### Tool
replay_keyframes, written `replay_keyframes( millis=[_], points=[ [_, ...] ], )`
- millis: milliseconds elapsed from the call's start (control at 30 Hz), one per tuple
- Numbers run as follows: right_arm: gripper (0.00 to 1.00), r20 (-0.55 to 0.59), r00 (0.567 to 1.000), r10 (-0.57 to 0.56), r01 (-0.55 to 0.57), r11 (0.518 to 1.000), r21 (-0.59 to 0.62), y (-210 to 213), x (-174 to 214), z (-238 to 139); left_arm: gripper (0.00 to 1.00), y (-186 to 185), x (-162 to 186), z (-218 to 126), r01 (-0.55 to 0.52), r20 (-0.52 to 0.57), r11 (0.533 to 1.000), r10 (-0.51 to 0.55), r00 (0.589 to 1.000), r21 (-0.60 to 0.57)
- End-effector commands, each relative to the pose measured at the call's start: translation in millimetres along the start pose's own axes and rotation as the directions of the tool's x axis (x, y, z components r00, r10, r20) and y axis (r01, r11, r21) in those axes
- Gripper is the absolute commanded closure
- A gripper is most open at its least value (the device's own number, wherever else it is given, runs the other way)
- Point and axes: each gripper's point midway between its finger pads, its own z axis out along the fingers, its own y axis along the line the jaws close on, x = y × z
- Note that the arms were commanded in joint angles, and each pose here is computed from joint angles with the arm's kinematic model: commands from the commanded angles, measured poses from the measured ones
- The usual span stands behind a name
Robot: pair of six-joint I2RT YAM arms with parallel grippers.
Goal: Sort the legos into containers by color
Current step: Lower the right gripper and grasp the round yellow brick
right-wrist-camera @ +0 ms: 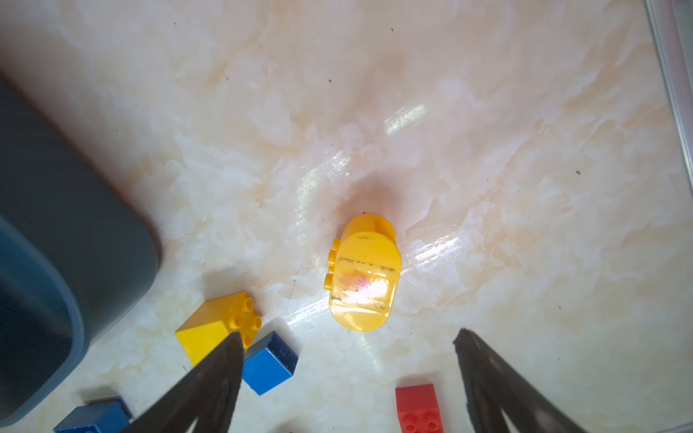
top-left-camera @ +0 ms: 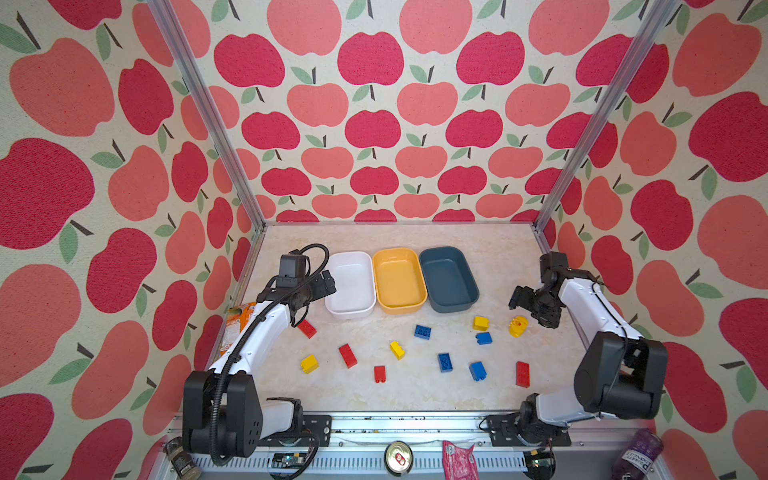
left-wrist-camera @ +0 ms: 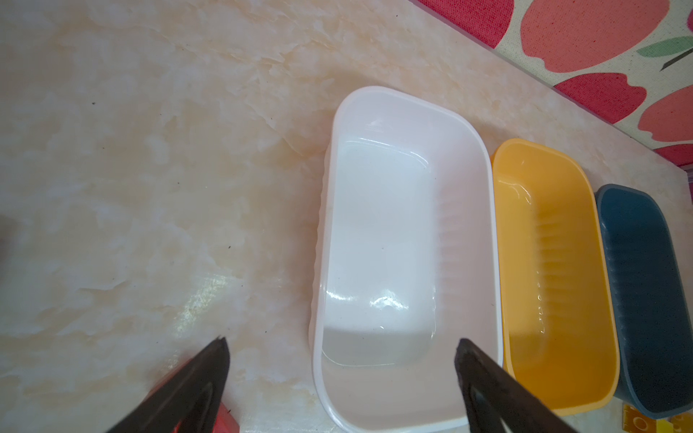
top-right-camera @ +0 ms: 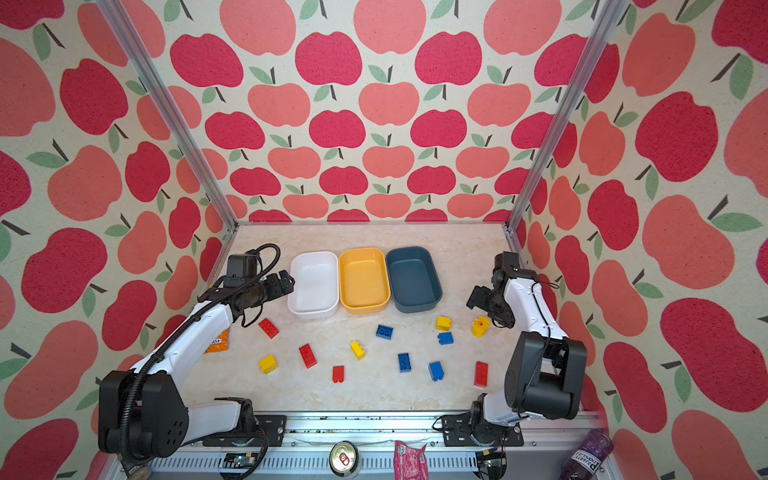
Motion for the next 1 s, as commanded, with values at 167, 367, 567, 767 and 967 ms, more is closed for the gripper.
replay_keyframes(
  millis=[167,367,567,767,967],
  points=[
    [0.10,-0.060,0.996,0.069,-0.069,0.998,0.003,-4.4,13.8,28.8,0.04,-1.7,3.3,2.9,0.010,-0.016,1.000,-0.010,1.000,0.009],
    [0.17,-0.065,0.995,0.075,-0.074,0.997,0.019,-6.3,11.4,45.4,0.03,-1.3,3.9,-0.3,0.009,-0.015,1.000,-0.009,1.000,0.006],
    [0.26,-0.080,0.994,0.078,-0.077,0.997,0.019,-5.5,12.5,56.5,0.03,0.0,4.6,-3.8,0.011,-0.014,1.000,-0.012,1.000,-0.001],
    [0.47,-0.085,0.994,0.075,-0.074,0.997,0.009,-4.2,14.0,59.7,0.03,1.0,6.8,-7.0,0.024,-0.010,1.000,-0.024,1.000,-0.005],
    [0.64,-0.096,0.994,0.060,-0.060,0.998,0.001,-1.3,17.2,59.8,0.03,3.9,11.2,-9.2,0.033,-0.009,0.999,-0.033,0.999,-0.014]
  ],
)
